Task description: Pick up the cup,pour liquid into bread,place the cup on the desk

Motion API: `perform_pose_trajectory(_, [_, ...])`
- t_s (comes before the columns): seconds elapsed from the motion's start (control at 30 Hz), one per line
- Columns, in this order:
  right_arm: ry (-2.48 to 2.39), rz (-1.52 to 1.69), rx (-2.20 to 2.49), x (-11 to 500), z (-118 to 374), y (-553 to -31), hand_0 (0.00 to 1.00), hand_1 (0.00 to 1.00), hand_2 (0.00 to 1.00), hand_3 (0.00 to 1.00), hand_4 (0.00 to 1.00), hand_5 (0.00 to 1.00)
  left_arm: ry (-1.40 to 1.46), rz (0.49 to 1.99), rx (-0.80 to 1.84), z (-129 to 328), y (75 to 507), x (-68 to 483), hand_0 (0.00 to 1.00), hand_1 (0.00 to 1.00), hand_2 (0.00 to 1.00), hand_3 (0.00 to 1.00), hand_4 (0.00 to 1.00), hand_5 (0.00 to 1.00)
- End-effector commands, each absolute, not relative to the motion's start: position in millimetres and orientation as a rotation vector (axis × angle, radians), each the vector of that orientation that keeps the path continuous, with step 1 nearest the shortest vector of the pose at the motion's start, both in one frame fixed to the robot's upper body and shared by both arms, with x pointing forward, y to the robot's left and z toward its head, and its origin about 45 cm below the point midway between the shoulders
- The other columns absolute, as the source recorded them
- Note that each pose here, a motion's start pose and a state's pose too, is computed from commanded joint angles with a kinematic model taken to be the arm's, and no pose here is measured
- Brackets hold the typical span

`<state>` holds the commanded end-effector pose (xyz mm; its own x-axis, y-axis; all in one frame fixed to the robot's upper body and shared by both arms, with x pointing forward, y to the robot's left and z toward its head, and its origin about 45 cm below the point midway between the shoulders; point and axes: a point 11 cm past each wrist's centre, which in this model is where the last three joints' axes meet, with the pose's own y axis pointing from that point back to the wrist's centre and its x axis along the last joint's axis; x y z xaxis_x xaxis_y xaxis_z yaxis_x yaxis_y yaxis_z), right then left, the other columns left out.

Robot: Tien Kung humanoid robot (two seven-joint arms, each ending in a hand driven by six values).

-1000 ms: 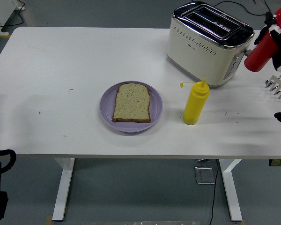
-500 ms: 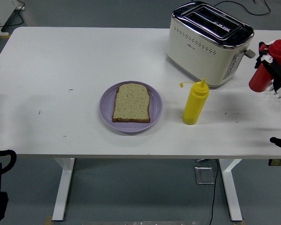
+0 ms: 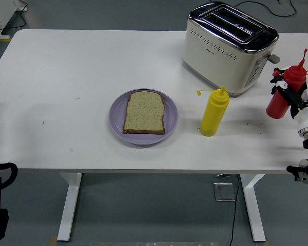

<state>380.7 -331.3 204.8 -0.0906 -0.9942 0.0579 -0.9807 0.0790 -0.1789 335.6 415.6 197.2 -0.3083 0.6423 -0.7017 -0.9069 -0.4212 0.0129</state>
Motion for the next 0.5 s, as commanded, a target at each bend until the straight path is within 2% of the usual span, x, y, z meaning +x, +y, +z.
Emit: perform_pose_trajectory(0.5, [2.254,-0.161,-2.086,375,177,-311,0.192,0.226,0.325,0.378,0.603,0.315,0.508,1.894,-0.764,196,415,335,0.779,0.729,0.725,0.682,0.559,0.998])
